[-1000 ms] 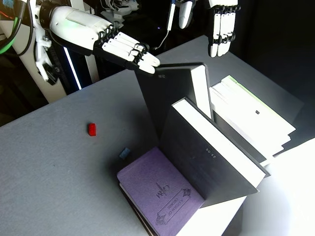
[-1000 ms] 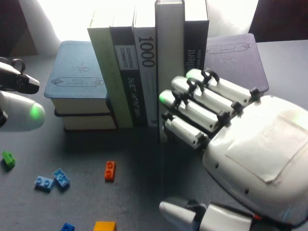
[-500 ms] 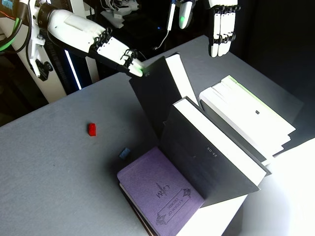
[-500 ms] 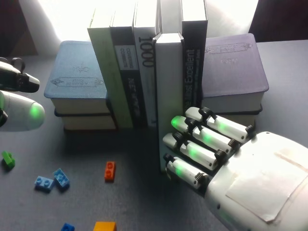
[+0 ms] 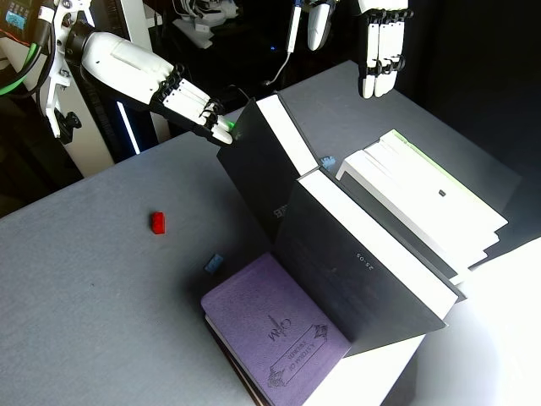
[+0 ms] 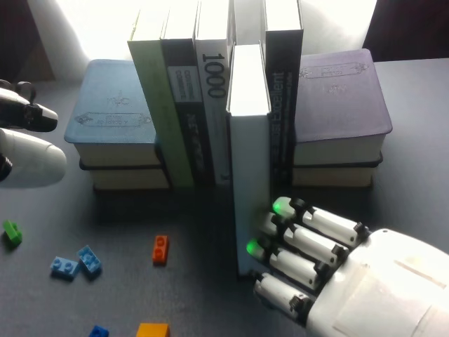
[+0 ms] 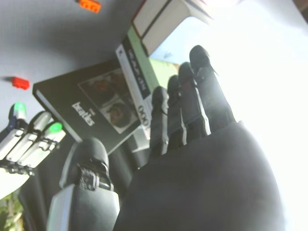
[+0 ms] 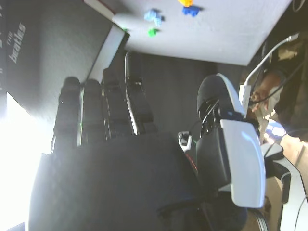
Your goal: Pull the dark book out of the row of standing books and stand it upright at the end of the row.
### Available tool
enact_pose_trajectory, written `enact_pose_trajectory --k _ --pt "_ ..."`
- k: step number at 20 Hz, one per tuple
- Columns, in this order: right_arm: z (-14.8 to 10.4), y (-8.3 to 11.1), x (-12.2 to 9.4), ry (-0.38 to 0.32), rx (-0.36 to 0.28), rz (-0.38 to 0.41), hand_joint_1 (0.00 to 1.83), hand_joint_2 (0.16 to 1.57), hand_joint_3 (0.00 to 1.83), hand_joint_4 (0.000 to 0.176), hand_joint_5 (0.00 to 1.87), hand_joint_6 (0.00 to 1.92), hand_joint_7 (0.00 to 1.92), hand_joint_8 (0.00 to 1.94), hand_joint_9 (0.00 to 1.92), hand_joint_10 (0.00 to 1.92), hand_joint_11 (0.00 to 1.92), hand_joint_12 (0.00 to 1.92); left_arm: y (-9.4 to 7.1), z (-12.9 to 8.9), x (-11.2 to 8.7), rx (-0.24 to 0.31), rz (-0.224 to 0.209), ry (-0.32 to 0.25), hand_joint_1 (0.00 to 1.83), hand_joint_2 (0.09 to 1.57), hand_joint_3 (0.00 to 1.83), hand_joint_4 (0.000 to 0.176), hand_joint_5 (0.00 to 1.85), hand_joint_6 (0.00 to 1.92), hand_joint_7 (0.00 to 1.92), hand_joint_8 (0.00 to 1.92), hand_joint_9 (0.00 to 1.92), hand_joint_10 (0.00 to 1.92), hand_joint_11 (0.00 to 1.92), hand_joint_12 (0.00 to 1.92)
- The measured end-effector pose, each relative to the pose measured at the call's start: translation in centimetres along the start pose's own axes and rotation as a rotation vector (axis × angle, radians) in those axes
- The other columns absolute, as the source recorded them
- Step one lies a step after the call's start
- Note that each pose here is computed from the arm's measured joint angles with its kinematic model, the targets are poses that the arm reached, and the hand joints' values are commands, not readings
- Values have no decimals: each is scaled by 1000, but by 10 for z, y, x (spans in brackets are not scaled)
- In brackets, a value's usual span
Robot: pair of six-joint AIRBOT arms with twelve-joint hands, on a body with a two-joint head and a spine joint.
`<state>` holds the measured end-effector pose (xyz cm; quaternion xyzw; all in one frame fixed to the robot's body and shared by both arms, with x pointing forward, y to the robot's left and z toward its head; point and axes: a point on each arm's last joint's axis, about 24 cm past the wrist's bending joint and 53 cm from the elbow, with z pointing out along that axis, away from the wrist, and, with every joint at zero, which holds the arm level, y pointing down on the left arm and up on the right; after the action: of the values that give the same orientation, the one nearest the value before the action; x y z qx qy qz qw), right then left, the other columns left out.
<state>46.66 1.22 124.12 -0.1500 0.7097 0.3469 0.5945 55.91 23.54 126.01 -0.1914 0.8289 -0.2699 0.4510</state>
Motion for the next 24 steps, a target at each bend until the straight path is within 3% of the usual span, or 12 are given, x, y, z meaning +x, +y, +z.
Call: enact_pose_trajectory --k 2,4,7,9,11,12,13,16,18,21,23,24 --pt "2 -4 7 19 6 -3 0 1222 0 0 192 919 110 14 0 0 0 0 0 0 0 -2 0 1 1 1282 3 28 188 11 188 5 212 7 308 9" --pt "5 -9 14 36 10 -9 0 1225 2 0 165 905 99 8 0 0 0 0 0 0 0 -1 0 1 99 1283 0 4 223 14 205 7 216 5 293 2" --pt "12 -17 17 46 13 -4 0 1227 2 0 168 858 114 10 0 0 0 0 0 0 0 -2 0 1 0 1282 0 24 188 8 184 3 204 3 302 6" --pt "15 -25 19 49 28 2 0 1234 5 0 173 862 121 12 0 0 0 0 0 0 0 -1 0 1 83 1282 0 1 209 11 201 7 216 6 282 0" --pt "19 -36 21 53 52 10 0 1231 3 0 233 853 144 14 0 0 0 0 0 0 0 -2 0 1 2 1272 0 28 167 0 174 0 201 0 292 5" --pt "20 -38 22 53 58 14 0 1229 2 0 219 885 145 10 0 0 0 0 0 0 0 -2 0 1 49 1290 2 6 191 8 180 2 198 0 274 2" --pt "21 -39 22 51 59 14 0 1233 4 0 197 884 148 10 0 0 0 0 0 0 0 -1 0 1 62 1288 1 6 195 8 192 6 208 4 276 3" --pt "25 -43 29 66 59 16 0 1232 3 0 206 886 163 16 0 0 0 0 0 0 0 -2 0 2 2 1270 0 31 184 5 181 3 209 4 297 13" --pt "30 -46 32 74 58 32 0 1232 3 0 210 885 159 13 0 0 0 0 0 0 0 -2 0 2 23 1291 2 10 195 6 196 7 219 6 289 9" --pt "35 -50 33 72 61 46 0 1227 0 0 248 864 168 11 0 0 0 0 0 0 0 -1 0 1 1 1272 0 27 174 1 178 0 201 0 284 7" --pt "36 -48 32 70 57 56 0 1232 2 0 221 854 156 4 0 0 0 0 1 0 0 -2 1 1 38 1292 2 7 180 3 194 6 198 0 259 0" --pt "36 -48 32 70 56 57 0 1229 1 0 201 845 158 5 0 0 0 0 0 0 1 0 -1 3 7 1284 0 23 145 0 170 0 179 0 262 2"
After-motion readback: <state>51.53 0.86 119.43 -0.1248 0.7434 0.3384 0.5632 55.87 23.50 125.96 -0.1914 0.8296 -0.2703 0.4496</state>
